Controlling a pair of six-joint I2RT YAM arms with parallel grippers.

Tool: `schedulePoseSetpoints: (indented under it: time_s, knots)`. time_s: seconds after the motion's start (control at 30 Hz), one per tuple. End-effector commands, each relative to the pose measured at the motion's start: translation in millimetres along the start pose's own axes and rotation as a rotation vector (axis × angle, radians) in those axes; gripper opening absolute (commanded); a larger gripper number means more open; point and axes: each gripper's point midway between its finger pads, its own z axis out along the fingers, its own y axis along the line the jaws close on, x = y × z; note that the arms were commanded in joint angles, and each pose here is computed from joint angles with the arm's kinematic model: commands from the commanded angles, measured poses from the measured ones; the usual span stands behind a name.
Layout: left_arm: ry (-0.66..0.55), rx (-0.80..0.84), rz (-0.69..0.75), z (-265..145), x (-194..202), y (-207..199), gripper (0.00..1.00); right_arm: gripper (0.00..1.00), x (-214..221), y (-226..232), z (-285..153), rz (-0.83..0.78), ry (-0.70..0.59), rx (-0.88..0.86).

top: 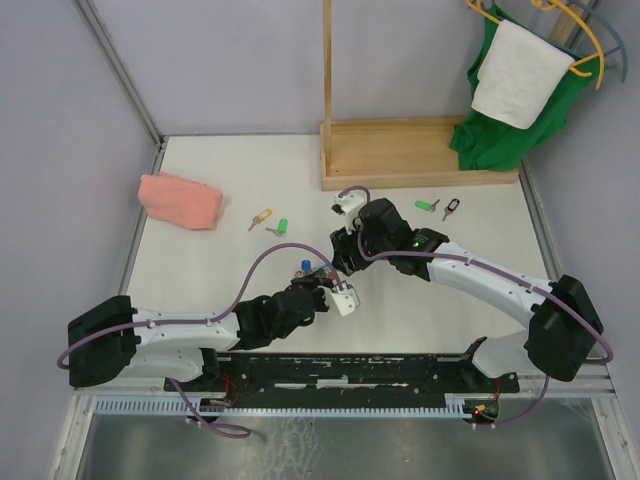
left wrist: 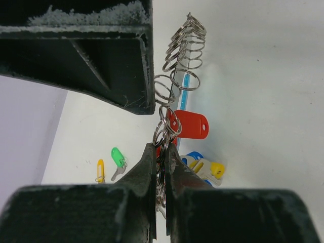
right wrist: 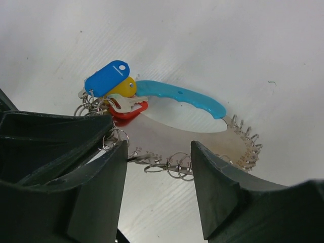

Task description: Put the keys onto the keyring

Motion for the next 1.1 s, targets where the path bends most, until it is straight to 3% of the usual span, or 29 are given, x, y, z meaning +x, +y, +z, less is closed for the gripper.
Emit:
schedulePoseSetpoints:
  time_s: [0.0, 0.2, 0.33, 0.57, 1.07]
  knots:
    - [-0.070, -0.097, -0.093, 0.6, -33.1, 28.4, 0.03, 0.60, -10.1, -13.2, -12.4, -0.042, -0.005, 0.085]
    - [-0.046, -0.120, -0.125, -0.7, -28.8, 31.4, 0.03, 0.56, -6.9, -26.3, -31.4, -0.062, -0.012, 0.163]
    - [-0.039, -0.118, -0.149, 1.0, -28.3, 29.4, 0.03, 0.52, -9.9, -18.1, -35.4, -0.048, -0.044, 0.122]
    - [-0.027, -0.146, -0.240, 1.0, -26.6, 30.4, 0.03, 0.47, -19.5, -0.7, -33.2, 0.076, -0.132, 0.041]
    - [0.017, -0.201, -0.363, 3.5, -25.0, 35.7, 0.03, 0.35, -3.5, 14.8, -24.8, 0.302, -0.103, -0.023]
